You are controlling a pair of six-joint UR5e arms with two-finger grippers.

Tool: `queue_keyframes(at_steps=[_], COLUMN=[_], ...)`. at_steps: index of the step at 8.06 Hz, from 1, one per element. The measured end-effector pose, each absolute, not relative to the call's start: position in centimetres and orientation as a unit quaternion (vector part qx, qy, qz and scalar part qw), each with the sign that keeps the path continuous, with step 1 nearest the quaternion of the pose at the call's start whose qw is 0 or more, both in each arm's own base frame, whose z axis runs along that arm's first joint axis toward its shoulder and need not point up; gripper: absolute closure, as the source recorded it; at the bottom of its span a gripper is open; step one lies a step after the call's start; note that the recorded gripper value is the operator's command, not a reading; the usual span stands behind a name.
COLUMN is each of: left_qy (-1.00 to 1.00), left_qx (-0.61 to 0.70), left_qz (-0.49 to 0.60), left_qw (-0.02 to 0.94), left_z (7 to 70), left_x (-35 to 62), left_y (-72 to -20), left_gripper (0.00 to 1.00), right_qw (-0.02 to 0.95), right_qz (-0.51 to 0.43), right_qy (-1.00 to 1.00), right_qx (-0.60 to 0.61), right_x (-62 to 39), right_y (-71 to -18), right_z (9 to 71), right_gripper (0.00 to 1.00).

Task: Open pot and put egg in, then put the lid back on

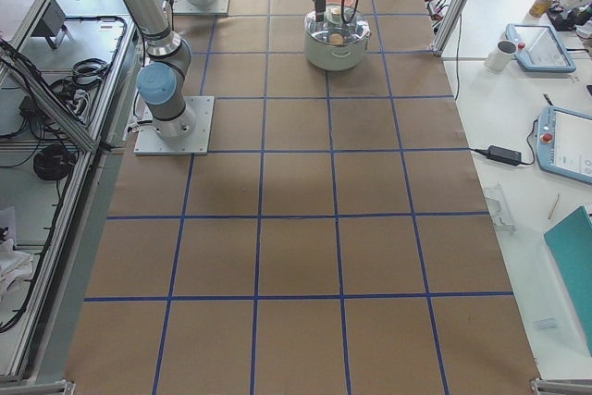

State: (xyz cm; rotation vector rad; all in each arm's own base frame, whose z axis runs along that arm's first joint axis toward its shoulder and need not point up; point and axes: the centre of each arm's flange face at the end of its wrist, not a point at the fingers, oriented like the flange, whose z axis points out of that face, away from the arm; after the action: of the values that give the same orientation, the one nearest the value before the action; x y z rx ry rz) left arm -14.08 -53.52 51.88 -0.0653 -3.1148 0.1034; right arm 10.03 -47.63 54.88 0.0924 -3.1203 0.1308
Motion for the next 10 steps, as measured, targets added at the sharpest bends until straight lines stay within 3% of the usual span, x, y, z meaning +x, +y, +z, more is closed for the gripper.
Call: queue_keyframes(at_steps=[10], left_qy=[-0.999], left_qx=[-0.022], left_qz=[0.035], left_qw=[0.013], left_z=[51.81], left_x=[-14.11], left_y=[-53.52], left_gripper=[0.00], right_qw=[0.009], right_qz=[0.041], right_qy=[-0.999], right_qx=[0.034], right_x=[9.94], right_y=[-47.55], right_z=[54.33], right_gripper=[0.00])
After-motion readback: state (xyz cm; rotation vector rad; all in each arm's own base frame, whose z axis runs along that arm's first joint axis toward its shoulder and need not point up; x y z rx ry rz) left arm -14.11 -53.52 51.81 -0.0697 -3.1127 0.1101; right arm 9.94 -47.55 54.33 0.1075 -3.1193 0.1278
